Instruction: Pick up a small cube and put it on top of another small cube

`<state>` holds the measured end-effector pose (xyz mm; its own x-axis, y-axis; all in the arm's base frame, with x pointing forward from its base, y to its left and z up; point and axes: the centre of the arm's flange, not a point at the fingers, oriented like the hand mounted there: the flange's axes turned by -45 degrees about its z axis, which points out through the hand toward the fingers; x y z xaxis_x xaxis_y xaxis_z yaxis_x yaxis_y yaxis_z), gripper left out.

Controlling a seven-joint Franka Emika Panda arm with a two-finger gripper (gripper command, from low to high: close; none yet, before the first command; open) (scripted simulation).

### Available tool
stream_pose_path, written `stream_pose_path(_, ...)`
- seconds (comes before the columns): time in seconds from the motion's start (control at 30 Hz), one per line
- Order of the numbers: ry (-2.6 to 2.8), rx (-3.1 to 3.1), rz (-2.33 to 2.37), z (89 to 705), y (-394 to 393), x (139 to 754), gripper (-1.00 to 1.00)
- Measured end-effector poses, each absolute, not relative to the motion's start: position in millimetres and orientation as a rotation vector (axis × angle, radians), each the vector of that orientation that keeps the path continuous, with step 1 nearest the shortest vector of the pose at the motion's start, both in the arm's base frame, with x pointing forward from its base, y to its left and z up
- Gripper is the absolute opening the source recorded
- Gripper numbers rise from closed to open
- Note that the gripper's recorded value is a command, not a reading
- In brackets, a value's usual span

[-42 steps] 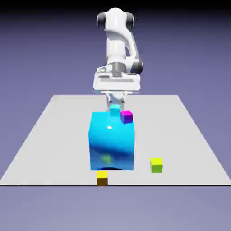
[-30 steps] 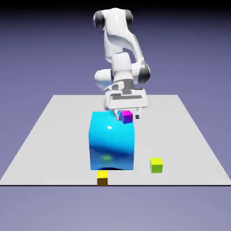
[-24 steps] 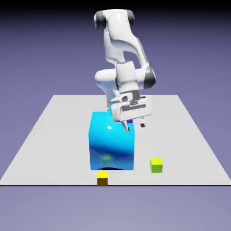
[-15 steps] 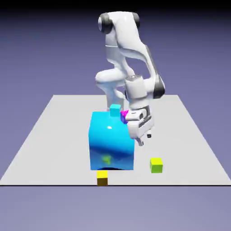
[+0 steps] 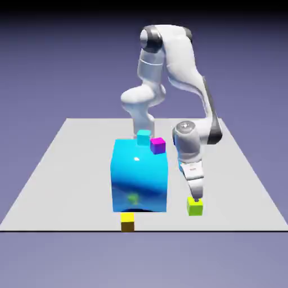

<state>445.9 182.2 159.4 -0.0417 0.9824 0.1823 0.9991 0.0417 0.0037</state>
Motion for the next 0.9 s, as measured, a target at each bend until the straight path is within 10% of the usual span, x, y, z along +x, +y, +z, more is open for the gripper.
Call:
stream_pose_path(0.07,-2.166,-2.081,-0.194,133.3,185.1,444.3,0.0)
stream_pose_path(0.1,-2.164,-2.081,-0.193,126.8,185.7,443.6,-1.0)
stream_pose_path(0.63,-1.278,-2.189,-0.354,304.6,222.0,450.5,-1.0)
stream_pose_path(0.9,-0.923,-2.584,-0.276,288.4,124.5,487.4,-1.0)
